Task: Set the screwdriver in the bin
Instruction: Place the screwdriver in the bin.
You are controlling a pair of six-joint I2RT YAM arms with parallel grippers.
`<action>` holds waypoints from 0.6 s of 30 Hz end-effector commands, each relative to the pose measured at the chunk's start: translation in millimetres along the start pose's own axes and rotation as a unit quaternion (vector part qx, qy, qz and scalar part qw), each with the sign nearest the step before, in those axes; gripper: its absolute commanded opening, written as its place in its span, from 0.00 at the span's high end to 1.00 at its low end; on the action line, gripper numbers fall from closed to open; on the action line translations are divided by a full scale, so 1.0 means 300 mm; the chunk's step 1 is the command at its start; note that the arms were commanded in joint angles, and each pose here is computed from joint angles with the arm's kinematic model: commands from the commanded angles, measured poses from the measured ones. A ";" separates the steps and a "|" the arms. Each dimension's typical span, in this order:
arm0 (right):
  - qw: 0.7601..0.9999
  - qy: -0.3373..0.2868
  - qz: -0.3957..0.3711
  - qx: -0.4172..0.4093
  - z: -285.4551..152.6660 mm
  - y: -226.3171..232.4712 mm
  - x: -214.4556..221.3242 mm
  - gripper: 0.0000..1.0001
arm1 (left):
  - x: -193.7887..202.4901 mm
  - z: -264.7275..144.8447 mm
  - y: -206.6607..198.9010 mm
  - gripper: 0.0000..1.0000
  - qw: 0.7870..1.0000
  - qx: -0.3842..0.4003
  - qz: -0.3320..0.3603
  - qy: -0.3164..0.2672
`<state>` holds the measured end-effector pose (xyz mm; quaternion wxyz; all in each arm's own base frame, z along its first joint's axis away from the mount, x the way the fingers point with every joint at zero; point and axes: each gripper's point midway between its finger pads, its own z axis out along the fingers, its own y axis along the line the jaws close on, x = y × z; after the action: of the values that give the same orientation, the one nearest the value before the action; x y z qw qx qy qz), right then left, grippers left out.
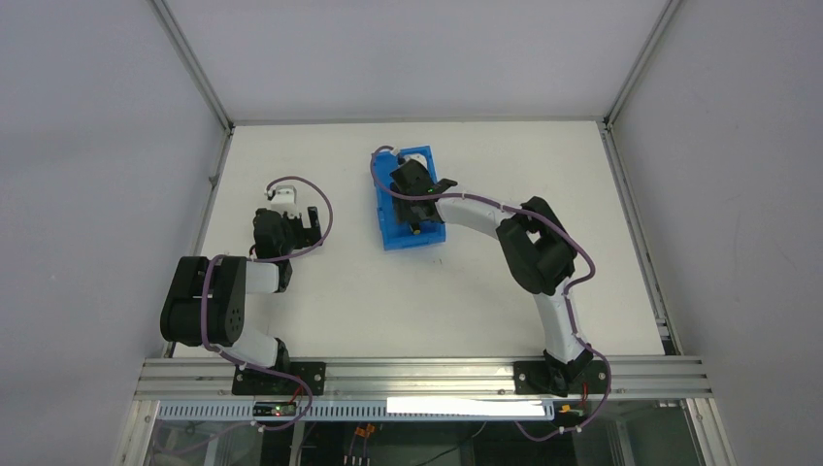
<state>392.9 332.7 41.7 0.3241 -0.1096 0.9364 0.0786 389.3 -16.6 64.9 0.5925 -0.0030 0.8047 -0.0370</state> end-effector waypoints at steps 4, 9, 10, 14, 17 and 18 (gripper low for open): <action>0.998 -0.057 0.018 -0.021 -0.112 0.041 -0.160 0.41 | -0.048 -0.001 -0.003 0.01 1.000 -0.005 0.000 -0.024; 0.997 -0.072 0.016 -0.018 -0.189 0.040 -0.218 0.41 | -0.049 -0.001 -0.003 0.01 1.000 -0.004 0.000 -0.025; 0.997 -0.076 0.015 -0.017 -0.205 0.039 -0.231 0.40 | -0.048 -0.001 -0.003 0.01 1.000 -0.004 0.000 -0.024; 0.996 -0.091 0.010 -0.015 -0.273 0.034 -0.281 0.40 | -0.048 -0.001 -0.001 0.01 1.000 -0.005 0.000 -0.024; 0.995 -0.103 0.005 -0.012 -0.327 0.029 -0.322 0.40 | -0.048 -0.001 -0.003 0.01 1.000 -0.004 0.000 -0.024; 0.994 -0.110 0.002 -0.014 -0.352 0.029 -0.346 0.40 | -0.049 -0.001 -0.004 0.01 1.000 -0.004 0.000 -0.025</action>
<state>402.2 334.3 112.9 0.3636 -0.1047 0.9216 0.0864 389.3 -16.6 64.9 0.5925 -0.0030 0.8047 -0.0370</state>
